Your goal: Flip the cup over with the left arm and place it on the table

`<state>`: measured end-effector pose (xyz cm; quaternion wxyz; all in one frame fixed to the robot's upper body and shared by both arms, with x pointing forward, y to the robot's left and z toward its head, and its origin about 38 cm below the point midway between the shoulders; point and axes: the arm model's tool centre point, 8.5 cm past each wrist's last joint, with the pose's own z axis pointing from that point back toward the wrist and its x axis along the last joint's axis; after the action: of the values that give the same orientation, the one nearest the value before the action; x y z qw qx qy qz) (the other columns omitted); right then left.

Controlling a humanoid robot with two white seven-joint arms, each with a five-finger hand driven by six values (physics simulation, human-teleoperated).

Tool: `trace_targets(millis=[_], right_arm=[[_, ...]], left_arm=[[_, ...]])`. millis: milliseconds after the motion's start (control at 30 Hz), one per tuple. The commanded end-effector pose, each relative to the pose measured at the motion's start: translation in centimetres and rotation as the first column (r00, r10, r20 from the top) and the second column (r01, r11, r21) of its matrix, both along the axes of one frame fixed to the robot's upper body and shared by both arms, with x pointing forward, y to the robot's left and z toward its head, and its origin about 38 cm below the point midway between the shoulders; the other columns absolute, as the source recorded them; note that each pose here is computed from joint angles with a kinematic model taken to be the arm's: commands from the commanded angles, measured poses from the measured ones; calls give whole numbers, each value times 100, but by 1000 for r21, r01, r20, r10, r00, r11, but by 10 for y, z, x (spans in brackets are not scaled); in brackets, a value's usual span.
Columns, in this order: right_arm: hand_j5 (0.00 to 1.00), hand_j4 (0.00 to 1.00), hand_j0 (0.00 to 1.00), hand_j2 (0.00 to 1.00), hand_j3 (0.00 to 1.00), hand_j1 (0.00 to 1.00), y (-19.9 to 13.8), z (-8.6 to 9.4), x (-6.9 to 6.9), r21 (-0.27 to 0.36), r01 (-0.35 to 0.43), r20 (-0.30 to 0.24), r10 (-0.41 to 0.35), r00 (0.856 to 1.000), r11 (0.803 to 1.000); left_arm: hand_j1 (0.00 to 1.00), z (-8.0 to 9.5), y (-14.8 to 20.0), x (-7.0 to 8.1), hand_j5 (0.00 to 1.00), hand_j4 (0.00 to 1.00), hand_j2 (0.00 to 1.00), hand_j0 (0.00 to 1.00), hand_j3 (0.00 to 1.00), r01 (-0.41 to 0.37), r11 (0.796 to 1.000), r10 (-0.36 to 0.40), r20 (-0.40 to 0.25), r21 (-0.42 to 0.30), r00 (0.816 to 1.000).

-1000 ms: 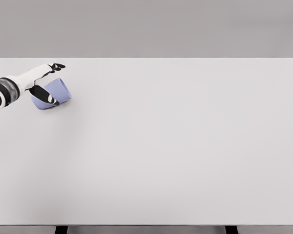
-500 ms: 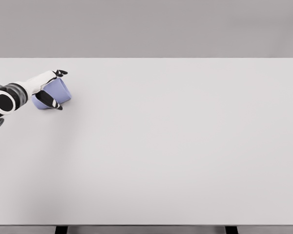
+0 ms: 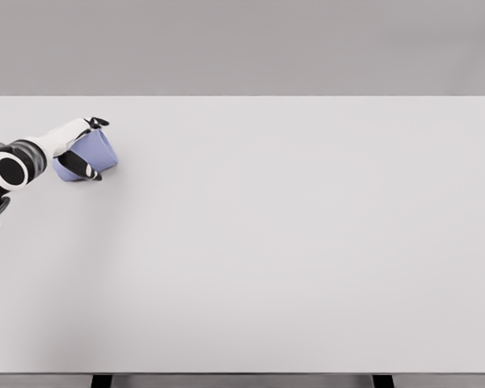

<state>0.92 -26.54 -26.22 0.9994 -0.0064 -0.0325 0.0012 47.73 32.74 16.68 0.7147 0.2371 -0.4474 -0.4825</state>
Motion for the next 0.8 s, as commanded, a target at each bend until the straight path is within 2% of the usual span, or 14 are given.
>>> trace_targets(millis=[0,167,333,400,500,600,767], right_arm=[[100,100,100,100,100,100,0,0,0,0,0,-1,0,1000,1000],[100,100,100,100,100,100,0,0,0,0,0,-1,0,1000,1000],[100,100,100,100,100,100,0,0,1,0,0,2,0,1000,1000],[100,100,100,100,100,100,0,0,0,0,0,-1,0,1000,1000],[100,100,100,100,100,100,0,0,0,0,0,-1,0,1000,1000],[100,100,100,100,100,100,0,0,0,0,0,1,0,1000,1000],[100,100,100,100,100,100,0,0,0,0,0,-1,0,1000,1000]], left_arm=[[86,-1,-2,0,86,86,86,86,86,3,1000,-3,1,1,1000],[67,-4,-4,0,67,67,67,67,67,10,1000,-10,-5,3,1000],[58,-3,-5,0,58,58,58,58,58,12,1000,-12,-4,-2,1000],[57,-3,-5,0,57,57,57,57,57,15,1000,-15,-6,-6,1000],[57,3,-1,-3,57,57,57,57,57,27,992,-31,-28,-125,999],[58,19,15,-7,58,58,58,58,58,87,981,-87,9,-174,996],[59,36,28,-15,59,59,59,59,59,212,941,-200,74,-264,977]])
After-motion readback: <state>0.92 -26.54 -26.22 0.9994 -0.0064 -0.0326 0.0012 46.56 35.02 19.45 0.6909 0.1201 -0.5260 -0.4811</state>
